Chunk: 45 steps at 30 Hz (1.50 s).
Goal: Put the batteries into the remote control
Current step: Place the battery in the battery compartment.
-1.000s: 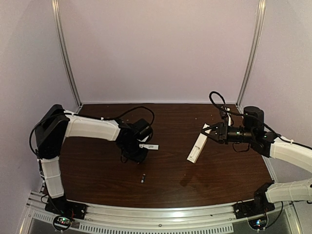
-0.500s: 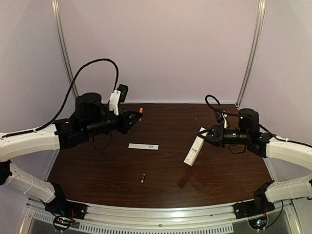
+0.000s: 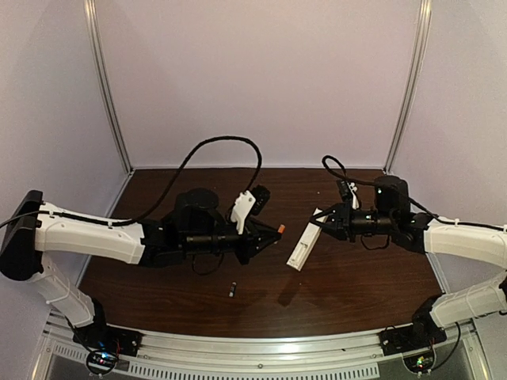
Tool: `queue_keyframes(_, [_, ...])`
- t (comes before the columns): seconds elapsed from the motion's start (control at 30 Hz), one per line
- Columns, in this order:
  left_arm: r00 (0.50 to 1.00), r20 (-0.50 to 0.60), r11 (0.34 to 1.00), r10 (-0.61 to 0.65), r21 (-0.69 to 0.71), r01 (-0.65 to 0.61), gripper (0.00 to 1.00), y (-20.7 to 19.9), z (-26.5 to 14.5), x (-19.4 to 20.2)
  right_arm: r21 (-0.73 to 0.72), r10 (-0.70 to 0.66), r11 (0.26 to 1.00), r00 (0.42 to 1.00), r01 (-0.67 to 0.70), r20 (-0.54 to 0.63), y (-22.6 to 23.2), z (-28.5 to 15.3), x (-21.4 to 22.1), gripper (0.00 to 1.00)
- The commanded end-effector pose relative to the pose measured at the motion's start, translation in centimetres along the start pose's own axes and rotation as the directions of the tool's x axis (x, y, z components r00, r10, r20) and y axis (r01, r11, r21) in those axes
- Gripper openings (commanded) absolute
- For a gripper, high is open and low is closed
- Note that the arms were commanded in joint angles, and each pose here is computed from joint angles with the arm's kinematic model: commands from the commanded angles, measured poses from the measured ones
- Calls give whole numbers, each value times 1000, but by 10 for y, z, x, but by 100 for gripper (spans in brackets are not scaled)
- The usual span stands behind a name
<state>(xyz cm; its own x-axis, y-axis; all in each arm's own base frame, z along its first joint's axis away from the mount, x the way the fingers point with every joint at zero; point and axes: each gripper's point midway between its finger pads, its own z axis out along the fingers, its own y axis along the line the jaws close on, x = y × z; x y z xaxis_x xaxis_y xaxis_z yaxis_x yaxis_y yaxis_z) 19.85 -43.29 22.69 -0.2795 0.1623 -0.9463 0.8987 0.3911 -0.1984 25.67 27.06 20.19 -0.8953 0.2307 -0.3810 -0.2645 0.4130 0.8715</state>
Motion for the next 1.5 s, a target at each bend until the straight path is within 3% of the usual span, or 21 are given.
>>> queue_keyframes(0.0, [997, 70, 999, 42, -8, -41, 0, -6, 14, -20, -40, -5, 999, 999, 7, 46, 20, 3, -14, 1])
queue_keyframes(0.6, [999, 27, 1000, 18, -17, -17, 0, -17, 46, -3, -34, -3, 999, 999, 5, 52, 23, 6, -17, 0])
queue_keyframes(1.13, [999, -33, 997, -16, -79, 13, 0, -5, 51, 20, -37, -13, 999, 998, 16, 63, 29, 1, -20, 0])
queue_keyframes(1.47, [999, -34, 998, 10, -55, -12, 0, -18, 55, 18, -15, -9, 1000, 997, 10, 70, 24, 2, -21, 0])
